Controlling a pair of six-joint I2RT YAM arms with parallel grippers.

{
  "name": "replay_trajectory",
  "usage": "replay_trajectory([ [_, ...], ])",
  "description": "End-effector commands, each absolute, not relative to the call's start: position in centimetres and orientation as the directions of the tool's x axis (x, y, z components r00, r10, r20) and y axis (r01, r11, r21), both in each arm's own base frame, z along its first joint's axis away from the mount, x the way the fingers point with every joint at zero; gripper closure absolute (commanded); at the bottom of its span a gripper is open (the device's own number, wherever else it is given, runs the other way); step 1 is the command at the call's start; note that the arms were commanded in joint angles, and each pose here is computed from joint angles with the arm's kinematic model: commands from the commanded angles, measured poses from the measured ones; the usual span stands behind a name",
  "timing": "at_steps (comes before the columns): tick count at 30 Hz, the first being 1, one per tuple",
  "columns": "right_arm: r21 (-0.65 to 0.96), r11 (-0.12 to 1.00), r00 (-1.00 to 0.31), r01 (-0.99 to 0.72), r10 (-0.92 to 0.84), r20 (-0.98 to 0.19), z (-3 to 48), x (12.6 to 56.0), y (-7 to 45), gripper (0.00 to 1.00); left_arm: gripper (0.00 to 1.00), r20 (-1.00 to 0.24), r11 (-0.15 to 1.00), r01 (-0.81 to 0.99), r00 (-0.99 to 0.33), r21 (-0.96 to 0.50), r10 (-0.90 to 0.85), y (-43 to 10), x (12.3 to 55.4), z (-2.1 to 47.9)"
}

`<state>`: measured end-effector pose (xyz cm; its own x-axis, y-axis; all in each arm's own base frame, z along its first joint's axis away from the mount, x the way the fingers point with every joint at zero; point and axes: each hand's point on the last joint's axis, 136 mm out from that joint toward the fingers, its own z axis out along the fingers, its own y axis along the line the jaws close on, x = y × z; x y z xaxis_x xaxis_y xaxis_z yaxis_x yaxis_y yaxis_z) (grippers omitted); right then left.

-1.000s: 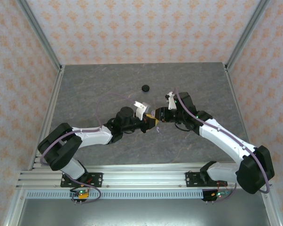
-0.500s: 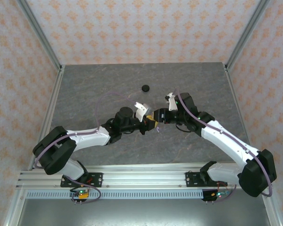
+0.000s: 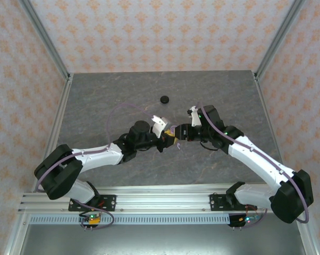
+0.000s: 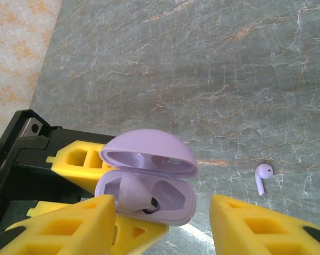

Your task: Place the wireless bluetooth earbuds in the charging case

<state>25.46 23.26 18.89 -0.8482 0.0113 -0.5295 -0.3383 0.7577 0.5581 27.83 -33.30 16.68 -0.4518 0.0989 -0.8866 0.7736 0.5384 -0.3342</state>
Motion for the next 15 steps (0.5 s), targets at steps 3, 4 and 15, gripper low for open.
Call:
replay_trajectory([
  [3,0.522,0.779,-0.823,-0.346,0.014,-0.567,20.15,25.71,22.69,0.5,0.96,-0.926,0.539,0.793,-0.373,-0.284,0.062,-33.22,28.22,19.77],
  [4,0.522,0.779,-0.822,-0.346,0.016,-0.569,20.2,25.73,22.66,0.5,0.96,-0.926,0.54,0.793,-0.373,-0.282,0.065,-33.19,28.17,19.71],
  [15,0.535,0.772,-0.826,-0.344,0.021,-0.563,20.36,25.73,22.9,0.5,0.96,-0.927,0.522,0.807,-0.367,-0.276,0.077,-33.28,27.75,19.69],
])
